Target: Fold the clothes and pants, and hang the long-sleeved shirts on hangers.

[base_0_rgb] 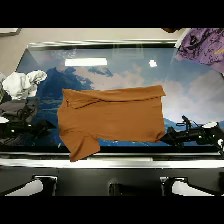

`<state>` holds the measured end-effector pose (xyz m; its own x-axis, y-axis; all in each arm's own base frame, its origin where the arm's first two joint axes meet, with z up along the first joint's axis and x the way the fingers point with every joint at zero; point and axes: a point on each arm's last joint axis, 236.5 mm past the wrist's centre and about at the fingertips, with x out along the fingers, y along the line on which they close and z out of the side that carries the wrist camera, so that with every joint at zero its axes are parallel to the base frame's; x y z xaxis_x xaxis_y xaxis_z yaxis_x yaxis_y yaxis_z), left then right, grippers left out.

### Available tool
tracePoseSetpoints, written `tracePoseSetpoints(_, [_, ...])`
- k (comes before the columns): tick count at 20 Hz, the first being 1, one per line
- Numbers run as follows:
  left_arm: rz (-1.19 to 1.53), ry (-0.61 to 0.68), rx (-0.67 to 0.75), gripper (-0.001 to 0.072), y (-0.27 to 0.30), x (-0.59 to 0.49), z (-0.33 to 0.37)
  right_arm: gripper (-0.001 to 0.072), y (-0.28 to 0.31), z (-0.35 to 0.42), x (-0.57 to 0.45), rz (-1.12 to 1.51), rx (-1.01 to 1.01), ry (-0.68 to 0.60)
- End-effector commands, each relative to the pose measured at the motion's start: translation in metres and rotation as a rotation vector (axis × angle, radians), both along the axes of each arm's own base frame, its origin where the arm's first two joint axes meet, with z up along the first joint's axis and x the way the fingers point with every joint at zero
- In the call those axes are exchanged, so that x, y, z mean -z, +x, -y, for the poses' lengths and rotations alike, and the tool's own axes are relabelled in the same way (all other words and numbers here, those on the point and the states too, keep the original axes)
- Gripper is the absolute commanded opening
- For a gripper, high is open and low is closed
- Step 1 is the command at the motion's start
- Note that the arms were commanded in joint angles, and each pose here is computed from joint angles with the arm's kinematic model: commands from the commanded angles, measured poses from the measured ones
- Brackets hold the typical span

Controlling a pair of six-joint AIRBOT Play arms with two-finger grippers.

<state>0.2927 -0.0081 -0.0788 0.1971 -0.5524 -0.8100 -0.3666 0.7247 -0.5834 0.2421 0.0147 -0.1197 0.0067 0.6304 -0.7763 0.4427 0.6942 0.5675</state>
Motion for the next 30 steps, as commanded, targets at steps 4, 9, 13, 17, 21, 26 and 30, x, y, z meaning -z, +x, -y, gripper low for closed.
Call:
tracePoseSetpoints(4, [-0.014,-0.036,0.067,0.0525,-0.004,0.009,0.029,0.0029,0.002,-0.001,0.000,0.004,0.007,0.003])
tracePoseSetpoints(9, [-0.029,-0.035,0.060,0.0524,-0.003,0.015,0.032,0.0029,0.003,-0.003,-0.002,0.007,0.014,0.017])
tracePoseSetpoints(13, [-0.035,-0.031,0.090,0.0518,-0.004,0.018,0.040,0.0029,0.004,-0.003,-0.003,0.007,0.015,0.018])
tracePoseSetpoints(17, [-0.011,-0.015,0.086,0.0111,0.004,0.020,0.043,0.0029,0.007,-0.001,-0.008,0.036,0.016,0.000])
tracePoseSetpoints(21, [0.027,-0.012,0.075,0.0018,0.017,0.012,0.041,0.0028,0.025,-0.007,-0.030,0.148,0.020,0.020])
tracePoseSetpoints(26, [0.235,0.028,0.097,0.0017,0.084,-0.055,0.044,0.0027,0.110,-0.028,-0.101,0.463,-0.105,-0.069])
tracePoseSetpoints(30, [0.580,0.130,0.106,0.0016,0.161,-0.198,0.039,0.0027,0.209,-0.026,-0.239,0.833,-0.158,-0.342])
